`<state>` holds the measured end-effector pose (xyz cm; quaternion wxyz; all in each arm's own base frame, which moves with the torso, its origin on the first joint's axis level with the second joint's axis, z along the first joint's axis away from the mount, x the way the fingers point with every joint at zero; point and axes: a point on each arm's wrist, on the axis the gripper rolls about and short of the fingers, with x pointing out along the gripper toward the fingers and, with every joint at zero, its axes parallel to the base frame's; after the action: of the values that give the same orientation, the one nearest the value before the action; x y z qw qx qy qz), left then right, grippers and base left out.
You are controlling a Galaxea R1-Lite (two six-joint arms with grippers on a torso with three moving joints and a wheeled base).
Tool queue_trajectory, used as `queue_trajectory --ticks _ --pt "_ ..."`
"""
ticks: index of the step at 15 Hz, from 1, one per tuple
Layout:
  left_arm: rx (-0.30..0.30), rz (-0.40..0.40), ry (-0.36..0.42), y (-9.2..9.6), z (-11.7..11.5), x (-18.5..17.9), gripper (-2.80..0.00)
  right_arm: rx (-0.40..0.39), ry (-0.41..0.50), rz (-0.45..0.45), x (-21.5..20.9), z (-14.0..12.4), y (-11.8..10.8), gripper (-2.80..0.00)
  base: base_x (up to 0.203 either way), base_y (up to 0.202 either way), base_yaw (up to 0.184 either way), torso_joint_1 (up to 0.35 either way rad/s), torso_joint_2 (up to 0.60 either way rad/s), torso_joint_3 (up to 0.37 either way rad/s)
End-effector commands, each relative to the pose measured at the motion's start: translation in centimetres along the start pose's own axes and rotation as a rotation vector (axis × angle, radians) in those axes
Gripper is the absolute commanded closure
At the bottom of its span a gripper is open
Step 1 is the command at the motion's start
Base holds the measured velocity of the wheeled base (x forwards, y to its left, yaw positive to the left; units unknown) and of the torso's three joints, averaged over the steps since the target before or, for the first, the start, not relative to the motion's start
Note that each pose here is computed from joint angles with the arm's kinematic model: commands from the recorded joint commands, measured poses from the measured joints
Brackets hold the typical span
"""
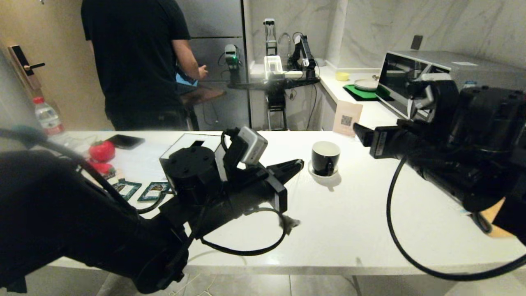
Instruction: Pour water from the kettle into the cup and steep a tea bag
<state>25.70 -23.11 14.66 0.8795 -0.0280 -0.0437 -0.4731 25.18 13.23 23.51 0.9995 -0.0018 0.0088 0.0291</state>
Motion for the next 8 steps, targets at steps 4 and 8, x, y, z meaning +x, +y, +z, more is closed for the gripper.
queue_trajectory --ticks 4,8 --pt "0.0 -0.017 -0.007 -0.6 0.1 0.1 0.0 -0.067 -0.058 -0.307 1.2 0.9 -7.4 -2.8 0.0 0.0 0.0 0.0 0.0 0.0" --pt "0.001 -0.017 -0.009 -0.6 0.1 0.1 0.0 -0.093 -0.083 -0.365 -0.3 0.5 -9.1 0.0 0.0 0.0 0.0 0.0 0.0 0.0"
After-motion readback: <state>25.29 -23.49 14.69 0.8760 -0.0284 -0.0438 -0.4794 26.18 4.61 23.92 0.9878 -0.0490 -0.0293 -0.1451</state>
